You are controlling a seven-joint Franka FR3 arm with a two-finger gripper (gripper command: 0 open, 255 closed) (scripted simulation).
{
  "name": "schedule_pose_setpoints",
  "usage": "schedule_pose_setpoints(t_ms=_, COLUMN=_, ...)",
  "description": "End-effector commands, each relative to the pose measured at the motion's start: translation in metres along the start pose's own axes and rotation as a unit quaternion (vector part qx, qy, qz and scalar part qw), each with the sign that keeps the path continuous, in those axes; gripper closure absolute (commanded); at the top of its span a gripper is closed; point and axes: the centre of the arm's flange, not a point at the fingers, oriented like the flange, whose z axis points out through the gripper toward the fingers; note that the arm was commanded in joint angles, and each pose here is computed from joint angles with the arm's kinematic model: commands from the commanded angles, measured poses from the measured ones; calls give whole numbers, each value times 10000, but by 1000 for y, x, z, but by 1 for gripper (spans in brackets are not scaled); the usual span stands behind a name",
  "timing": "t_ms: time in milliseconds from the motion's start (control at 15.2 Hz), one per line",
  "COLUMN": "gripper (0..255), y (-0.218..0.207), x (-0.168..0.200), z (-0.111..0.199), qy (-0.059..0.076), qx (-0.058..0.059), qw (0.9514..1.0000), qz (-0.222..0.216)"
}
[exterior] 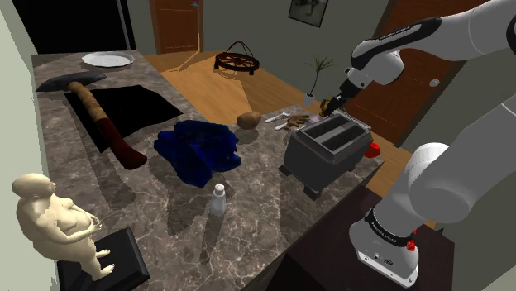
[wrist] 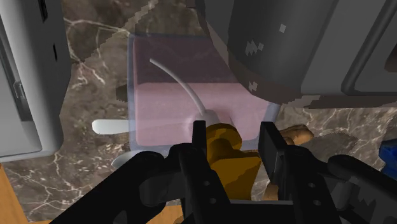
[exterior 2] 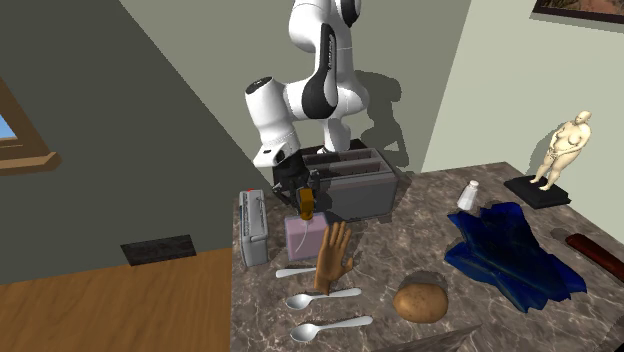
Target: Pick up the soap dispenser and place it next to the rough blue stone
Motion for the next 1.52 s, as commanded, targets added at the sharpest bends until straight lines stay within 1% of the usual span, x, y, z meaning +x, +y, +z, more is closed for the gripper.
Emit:
schedule_pose_setpoints(t_ms=0, gripper=255, y=0, x=0, z=0, qy=-2, qx=1, qw=10000, qz=0)
schedule_pose_setpoints(t_ms=330, gripper=255, y=0, x=0, z=0, qy=-2, qx=1, qw=10000, qz=0)
schedule_pose_setpoints(t_ms=1452, gripper=255, y=-21, x=24, z=-84, qy=-2, qx=1, qw=10000, qz=0)
